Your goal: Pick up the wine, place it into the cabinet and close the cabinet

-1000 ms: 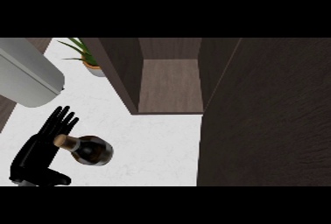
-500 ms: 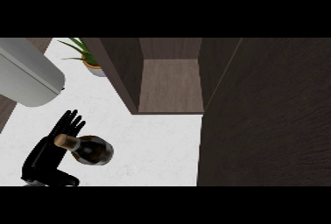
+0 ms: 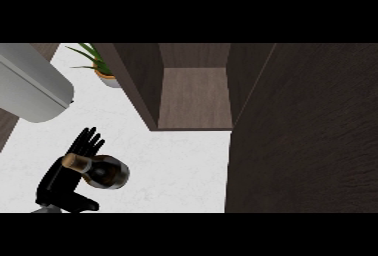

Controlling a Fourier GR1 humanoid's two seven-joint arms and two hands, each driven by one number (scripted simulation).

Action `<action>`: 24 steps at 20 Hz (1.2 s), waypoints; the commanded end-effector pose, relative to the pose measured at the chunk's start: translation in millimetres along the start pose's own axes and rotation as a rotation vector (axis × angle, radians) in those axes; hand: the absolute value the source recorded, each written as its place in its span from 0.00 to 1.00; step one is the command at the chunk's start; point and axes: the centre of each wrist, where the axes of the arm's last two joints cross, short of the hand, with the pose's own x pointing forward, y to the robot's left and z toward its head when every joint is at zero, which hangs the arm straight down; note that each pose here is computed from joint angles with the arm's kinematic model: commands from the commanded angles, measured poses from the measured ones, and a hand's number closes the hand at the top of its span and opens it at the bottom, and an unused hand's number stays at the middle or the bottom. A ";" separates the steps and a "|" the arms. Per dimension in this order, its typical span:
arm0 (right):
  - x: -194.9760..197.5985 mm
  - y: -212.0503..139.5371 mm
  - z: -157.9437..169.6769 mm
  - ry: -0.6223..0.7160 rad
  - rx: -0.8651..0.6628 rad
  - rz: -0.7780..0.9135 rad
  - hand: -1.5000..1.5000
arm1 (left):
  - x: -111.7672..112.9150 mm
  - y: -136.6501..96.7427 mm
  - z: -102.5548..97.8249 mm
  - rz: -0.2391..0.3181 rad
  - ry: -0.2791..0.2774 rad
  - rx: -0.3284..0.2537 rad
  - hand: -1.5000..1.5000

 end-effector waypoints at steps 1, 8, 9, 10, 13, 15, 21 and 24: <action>28.0 5.9 25.3 -0.070 0.044 -0.020 0.00 | -20.9 -2.5 -5.6 0.016 0.029 -0.015 0.00; 31.9 9.4 29.6 -0.058 0.040 -0.005 0.00 | -22.9 4.6 -16.8 0.050 0.018 -0.006 0.00; 30.8 6.3 23.1 -0.068 0.034 -0.028 0.00 | -20.8 -0.6 -17.3 0.075 -0.014 -0.016 0.00; 27.8 18.4 19.5 -0.074 0.022 -0.021 0.00 | -33.8 -14.7 -14.6 0.055 -0.024 0.007 0.00; 34.2 8.1 24.3 -0.074 0.023 -0.032 0.00 | -40.1 -19.7 -24.6 0.115 0.007 -0.045 1.00; 23.3 2.3 22.4 -0.078 0.033 -0.025 0.00 | -50.4 -12.8 -19.1 0.144 0.003 -0.052 1.00; 21.2 9.6 19.4 -0.070 0.020 -0.035 0.00 | -44.6 -27.4 -25.7 0.069 -0.016 -0.167 1.00; 26.2 4.1 23.2 -0.060 0.027 -0.006 0.00 | -26.0 -20.9 -31.0 -0.082 -0.063 -0.202 1.00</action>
